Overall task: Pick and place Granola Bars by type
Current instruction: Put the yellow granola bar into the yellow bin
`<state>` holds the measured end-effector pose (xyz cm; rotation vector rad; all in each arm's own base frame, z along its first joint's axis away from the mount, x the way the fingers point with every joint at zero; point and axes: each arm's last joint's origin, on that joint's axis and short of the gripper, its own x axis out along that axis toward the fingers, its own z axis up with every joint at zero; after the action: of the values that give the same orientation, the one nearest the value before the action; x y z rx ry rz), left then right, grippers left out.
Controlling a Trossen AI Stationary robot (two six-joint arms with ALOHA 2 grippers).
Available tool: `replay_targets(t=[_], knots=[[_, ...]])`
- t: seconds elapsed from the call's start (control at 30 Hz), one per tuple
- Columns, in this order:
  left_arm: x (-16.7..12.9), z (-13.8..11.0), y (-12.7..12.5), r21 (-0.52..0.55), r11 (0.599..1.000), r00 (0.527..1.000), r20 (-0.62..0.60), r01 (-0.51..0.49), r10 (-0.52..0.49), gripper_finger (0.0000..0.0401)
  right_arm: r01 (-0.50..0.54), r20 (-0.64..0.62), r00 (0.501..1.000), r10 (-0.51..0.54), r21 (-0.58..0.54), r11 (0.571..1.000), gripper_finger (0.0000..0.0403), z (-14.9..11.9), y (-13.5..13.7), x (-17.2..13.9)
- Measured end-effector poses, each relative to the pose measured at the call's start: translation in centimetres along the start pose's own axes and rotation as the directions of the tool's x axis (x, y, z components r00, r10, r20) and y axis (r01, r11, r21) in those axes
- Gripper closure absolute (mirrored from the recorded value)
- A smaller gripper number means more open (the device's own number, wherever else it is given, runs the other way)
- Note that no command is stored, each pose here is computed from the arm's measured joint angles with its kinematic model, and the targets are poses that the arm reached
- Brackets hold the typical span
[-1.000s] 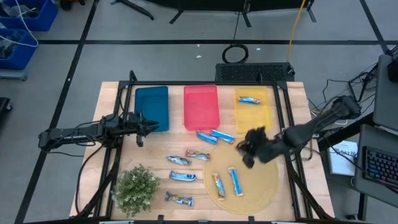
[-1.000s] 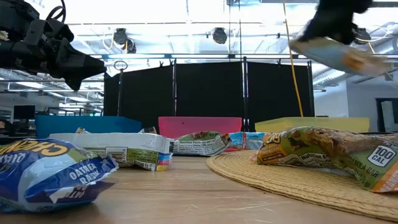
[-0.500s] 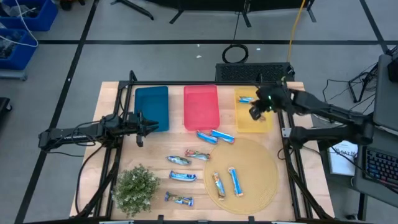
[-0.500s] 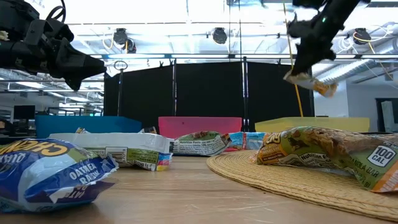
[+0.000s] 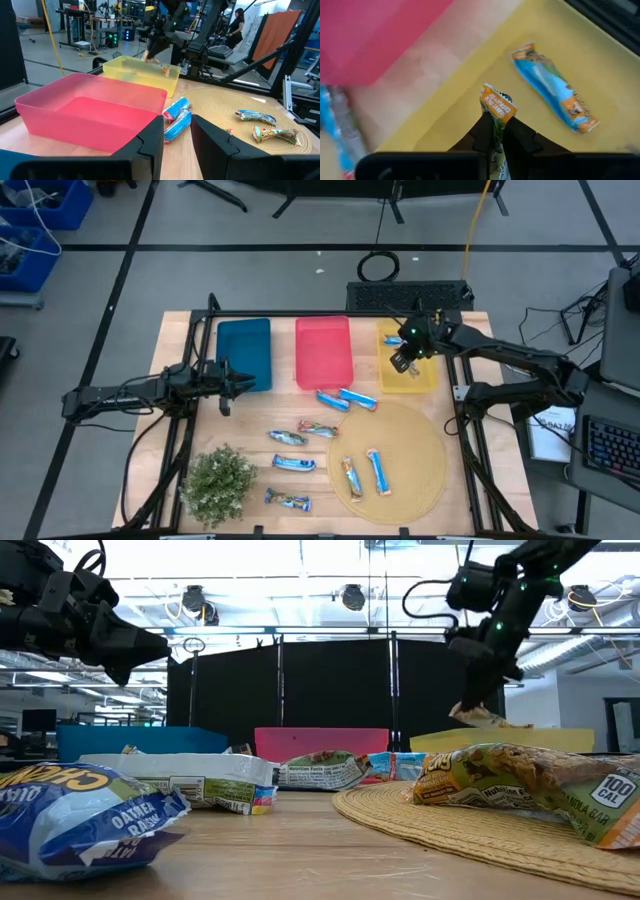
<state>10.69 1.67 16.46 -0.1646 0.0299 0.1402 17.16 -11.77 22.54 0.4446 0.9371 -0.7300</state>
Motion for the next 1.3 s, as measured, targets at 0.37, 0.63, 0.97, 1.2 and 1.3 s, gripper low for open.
replay_targets(t=[0.37,0.63,0.97,1.2,1.3], knots=[[0.0,0.0,0.0,0.0,1.0,1.0,0.0,0.0,0.0,0.0297,0.013,0.007,1.0,-0.013,0.003,1.0,0.0313,-0.4,-0.3,0.2],[0.0,0.0,0.0,0.0,1.0,1.0,0.0,0.0,0.0,0.0297,-0.322,0.016,0.947,0.322,0.069,0.944,0.0253,0.1,1.4,0.0],[0.0,0.0,0.0,0.0,1.0,1.0,0.0,0.0,0.0,0.0297,-0.791,-0.071,0.612,0.788,-0.018,0.612,0.0261,-1.4,10.1,-2.9],[0.0,0.0,0.0,0.0,1.0,1.0,0.0,0.0,0.0,0.0297,-0.777,-0.077,0.629,0.774,-0.022,0.629,0.0263,-6.4,16.3,-5.8],[0.0,0.0,0.0,0.0,1.0,1.0,0.0,0.0,0.0,0.0297,-0.786,-0.072,0.615,0.785,0.013,0.618,0.0264,-8.3,18.2,-6.6]])
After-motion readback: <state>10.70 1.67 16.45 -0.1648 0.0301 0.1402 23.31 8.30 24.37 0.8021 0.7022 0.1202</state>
